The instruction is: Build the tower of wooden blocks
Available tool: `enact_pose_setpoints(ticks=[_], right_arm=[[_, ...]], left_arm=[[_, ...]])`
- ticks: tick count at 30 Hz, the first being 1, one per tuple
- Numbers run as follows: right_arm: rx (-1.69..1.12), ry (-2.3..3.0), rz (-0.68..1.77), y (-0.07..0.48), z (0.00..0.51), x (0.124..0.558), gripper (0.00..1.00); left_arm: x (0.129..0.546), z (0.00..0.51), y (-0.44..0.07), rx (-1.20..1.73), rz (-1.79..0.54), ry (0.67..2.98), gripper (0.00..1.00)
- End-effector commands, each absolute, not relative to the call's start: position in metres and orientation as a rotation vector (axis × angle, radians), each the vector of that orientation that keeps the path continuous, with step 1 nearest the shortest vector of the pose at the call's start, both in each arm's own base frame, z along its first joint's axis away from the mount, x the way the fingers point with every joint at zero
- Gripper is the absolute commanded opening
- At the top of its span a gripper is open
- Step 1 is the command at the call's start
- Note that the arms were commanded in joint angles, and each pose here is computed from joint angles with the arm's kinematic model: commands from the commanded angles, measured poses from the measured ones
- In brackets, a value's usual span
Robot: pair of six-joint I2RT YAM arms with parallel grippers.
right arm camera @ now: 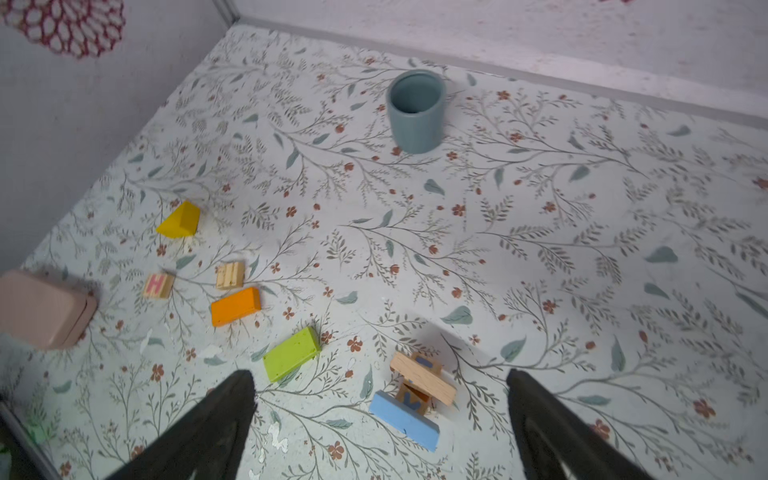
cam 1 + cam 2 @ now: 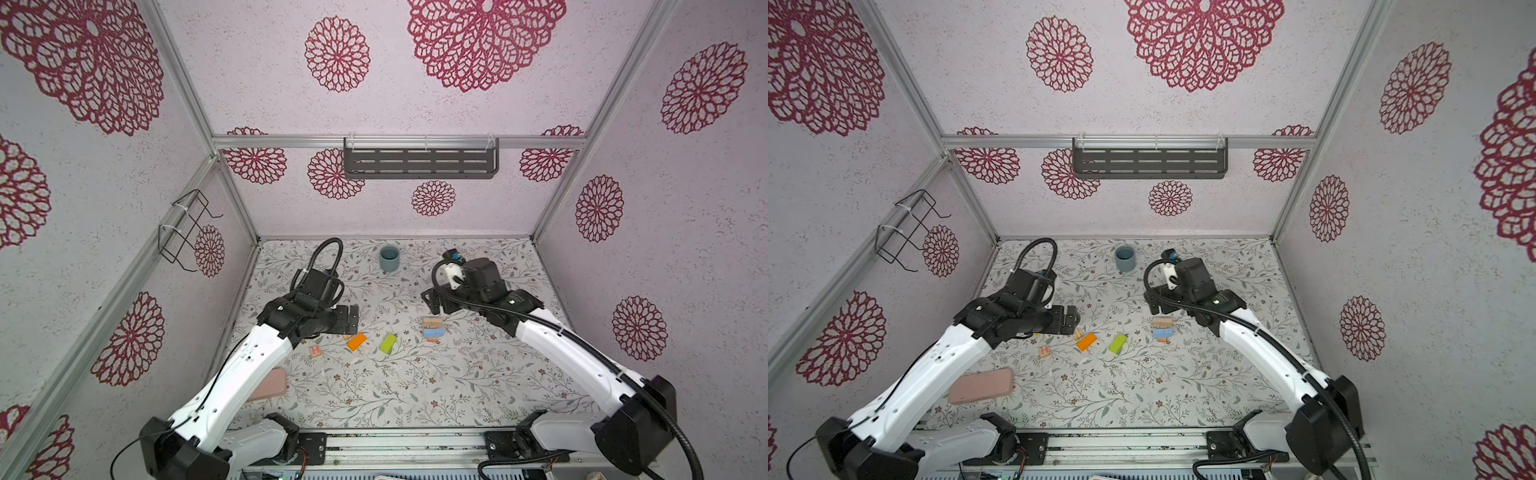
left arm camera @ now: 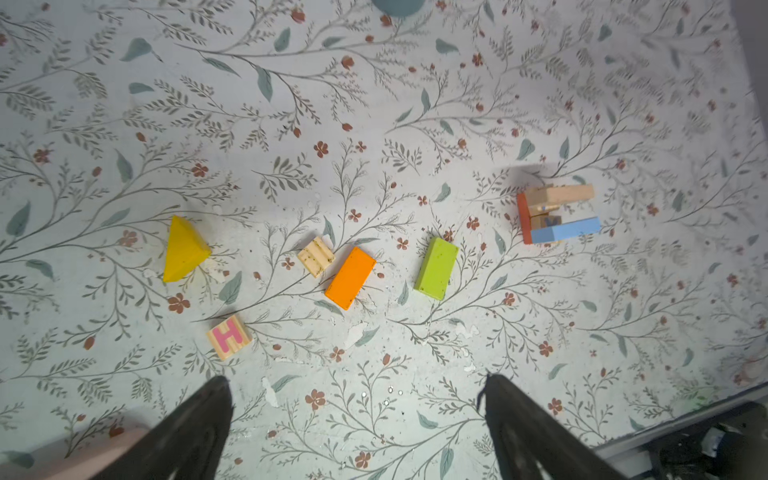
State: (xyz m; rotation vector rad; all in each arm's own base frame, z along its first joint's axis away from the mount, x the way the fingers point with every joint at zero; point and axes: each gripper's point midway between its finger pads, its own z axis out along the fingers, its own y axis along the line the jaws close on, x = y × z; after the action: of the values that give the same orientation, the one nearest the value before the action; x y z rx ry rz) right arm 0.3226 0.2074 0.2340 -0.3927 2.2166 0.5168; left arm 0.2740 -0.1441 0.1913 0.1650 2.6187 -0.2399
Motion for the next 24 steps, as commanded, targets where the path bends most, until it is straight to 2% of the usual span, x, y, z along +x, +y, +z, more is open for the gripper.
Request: enact_pose_setpoints(ticks=[1,2,7,10,24], right_arm=[[-0.210,2.151,0.645,0.187,0.246,0.327,0.99],[-0.152,2.143,0.651,0.174,0.244,0.329,0.99],[0.078,2.088,0.664,0.121,0.231,0.336,0.99],[0.148,2.076,0.667,0.102,0.224,0.339,0.99],[0.254,2.110,0.722,0.083,0.192,0.351,0.99]], left_arm=[[0.292,0.184,-0.158,0.181,-0.223,2.596,0.98],[0.296,0.178,-0.165,0.190,-0.233,2.601,1.00],[0.312,0.141,-0.193,0.224,-0.230,2.675,0.89],[0.318,0.122,-0.205,0.263,-0.177,2.703,0.86],[0.317,0.062,-0.274,0.429,-0.295,2.800,0.72]])
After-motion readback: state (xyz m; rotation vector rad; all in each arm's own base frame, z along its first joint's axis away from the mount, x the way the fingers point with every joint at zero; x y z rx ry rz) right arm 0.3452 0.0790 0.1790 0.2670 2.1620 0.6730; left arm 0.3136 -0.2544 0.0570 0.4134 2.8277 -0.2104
